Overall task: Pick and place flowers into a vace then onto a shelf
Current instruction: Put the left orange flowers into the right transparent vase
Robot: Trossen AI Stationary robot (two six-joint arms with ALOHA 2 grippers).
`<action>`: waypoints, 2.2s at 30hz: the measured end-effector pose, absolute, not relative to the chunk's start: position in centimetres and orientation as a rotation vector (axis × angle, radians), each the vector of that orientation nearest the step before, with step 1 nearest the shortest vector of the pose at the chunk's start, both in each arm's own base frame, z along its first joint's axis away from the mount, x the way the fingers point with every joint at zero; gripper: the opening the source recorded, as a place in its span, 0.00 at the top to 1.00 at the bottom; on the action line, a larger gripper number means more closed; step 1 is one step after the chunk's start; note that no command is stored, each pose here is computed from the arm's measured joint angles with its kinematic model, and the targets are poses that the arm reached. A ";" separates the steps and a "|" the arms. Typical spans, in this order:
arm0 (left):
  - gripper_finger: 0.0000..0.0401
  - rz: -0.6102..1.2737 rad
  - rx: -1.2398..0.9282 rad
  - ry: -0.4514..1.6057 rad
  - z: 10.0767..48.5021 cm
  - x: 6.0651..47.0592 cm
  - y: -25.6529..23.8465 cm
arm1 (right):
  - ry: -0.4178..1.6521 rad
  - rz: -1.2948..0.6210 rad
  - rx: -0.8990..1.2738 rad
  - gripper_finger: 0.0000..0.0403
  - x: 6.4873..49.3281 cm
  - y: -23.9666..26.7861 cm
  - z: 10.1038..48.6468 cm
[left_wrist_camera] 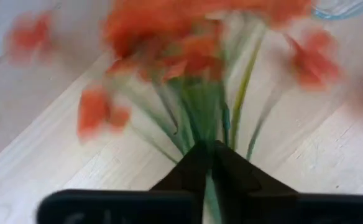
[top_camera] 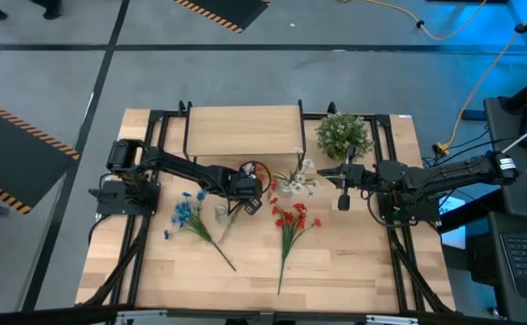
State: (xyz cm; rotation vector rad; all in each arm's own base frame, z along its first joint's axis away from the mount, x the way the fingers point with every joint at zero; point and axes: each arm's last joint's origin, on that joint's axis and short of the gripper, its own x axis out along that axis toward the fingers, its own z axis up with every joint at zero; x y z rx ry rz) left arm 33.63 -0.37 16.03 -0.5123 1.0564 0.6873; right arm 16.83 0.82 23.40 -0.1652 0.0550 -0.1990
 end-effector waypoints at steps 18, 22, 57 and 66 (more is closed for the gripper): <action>0.99 0.743 -0.456 0.846 21.8 31.7 -0.1 | 0.066 -0.198 -0.164 0.99 16.8 0.8 23.3; 0.99 0.721 -0.460 0.795 23.3 31.1 -0.7 | 0.066 -0.199 -0.165 0.99 16.8 0.8 23.3; 0.99 0.651 -0.363 0.522 31.4 25.5 -2.2 | 0.061 -0.199 -0.163 0.99 16.8 0.8 23.3; 0.99 0.563 -0.461 0.501 32.5 24.5 -2.6 | 0.061 -0.199 -0.163 0.99 16.8 0.8 23.3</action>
